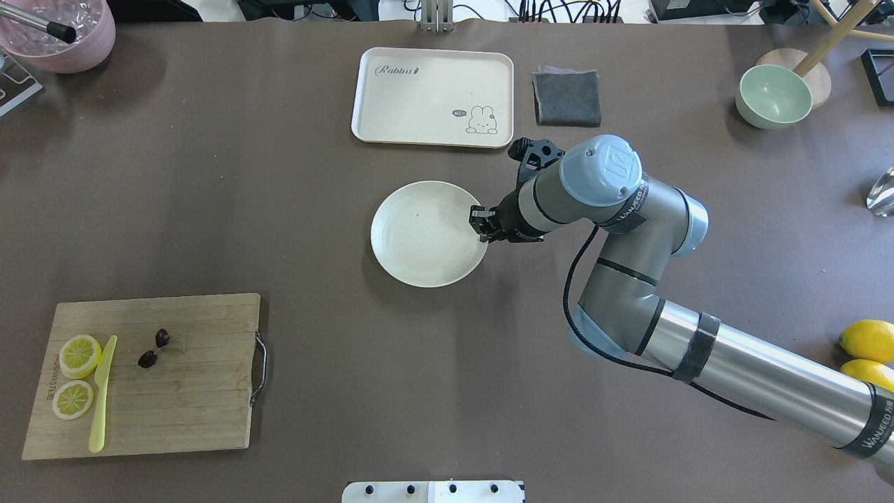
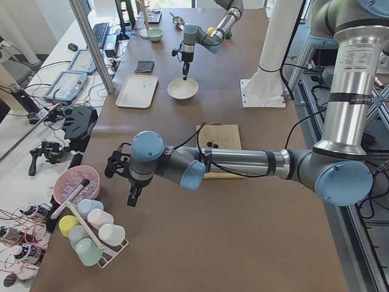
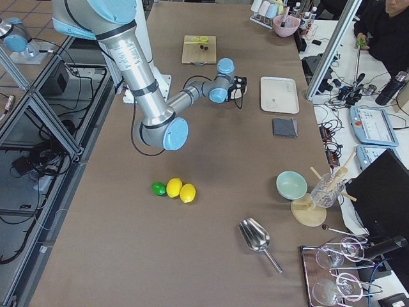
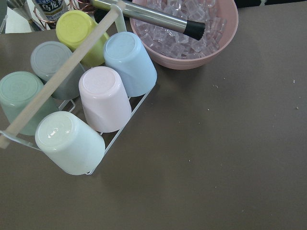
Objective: Place red cherry on plate
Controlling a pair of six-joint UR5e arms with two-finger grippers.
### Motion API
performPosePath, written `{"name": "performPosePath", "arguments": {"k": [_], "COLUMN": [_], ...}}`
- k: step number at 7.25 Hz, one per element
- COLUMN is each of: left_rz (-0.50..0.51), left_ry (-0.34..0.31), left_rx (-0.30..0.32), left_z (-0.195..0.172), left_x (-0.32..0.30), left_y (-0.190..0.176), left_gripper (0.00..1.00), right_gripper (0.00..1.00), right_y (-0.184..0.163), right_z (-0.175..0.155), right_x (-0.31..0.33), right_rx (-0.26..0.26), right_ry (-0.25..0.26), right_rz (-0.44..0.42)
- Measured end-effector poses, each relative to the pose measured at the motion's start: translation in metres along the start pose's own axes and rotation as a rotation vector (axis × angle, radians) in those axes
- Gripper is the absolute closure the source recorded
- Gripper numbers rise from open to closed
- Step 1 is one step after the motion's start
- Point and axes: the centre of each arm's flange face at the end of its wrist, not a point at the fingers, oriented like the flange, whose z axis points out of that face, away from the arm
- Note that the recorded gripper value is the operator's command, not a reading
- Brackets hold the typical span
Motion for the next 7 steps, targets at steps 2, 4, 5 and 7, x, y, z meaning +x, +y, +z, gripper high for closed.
{"name": "performPosePath", "arguments": {"k": [2,4,5,7], "left_rz": [-0.001,0.004,0.01,-0.052], "left_ry": [0.001,0.004,0.007,0.044], "left_rx": [0.0,0.004,0.013,0.033], "left_z": [0.0,-0.002,-0.006,-0.006], "left_x": [0.0,0.002,0.008,0.063], "left_y": [0.0,-0.001,-0.004,-0.012], "left_gripper": [0.02,0.02,0.02,0.02], "right_gripper": [0.0,0.0,0.0,0.0], "right_y": [0.004,0.004,-0.002,-0.031], "right_z": [0.0,-0.014,-0.034,-0.083], "right_x": [-0.002,-0.013,-0.021,-0.025], "right_rx": [-0.003,-0.004,-0.001,-0.002], "right_ry": [-0.004,-0.013,-0.006,0.003], "right_rz": [-0.004,-0.005,0.006,0.04]}}
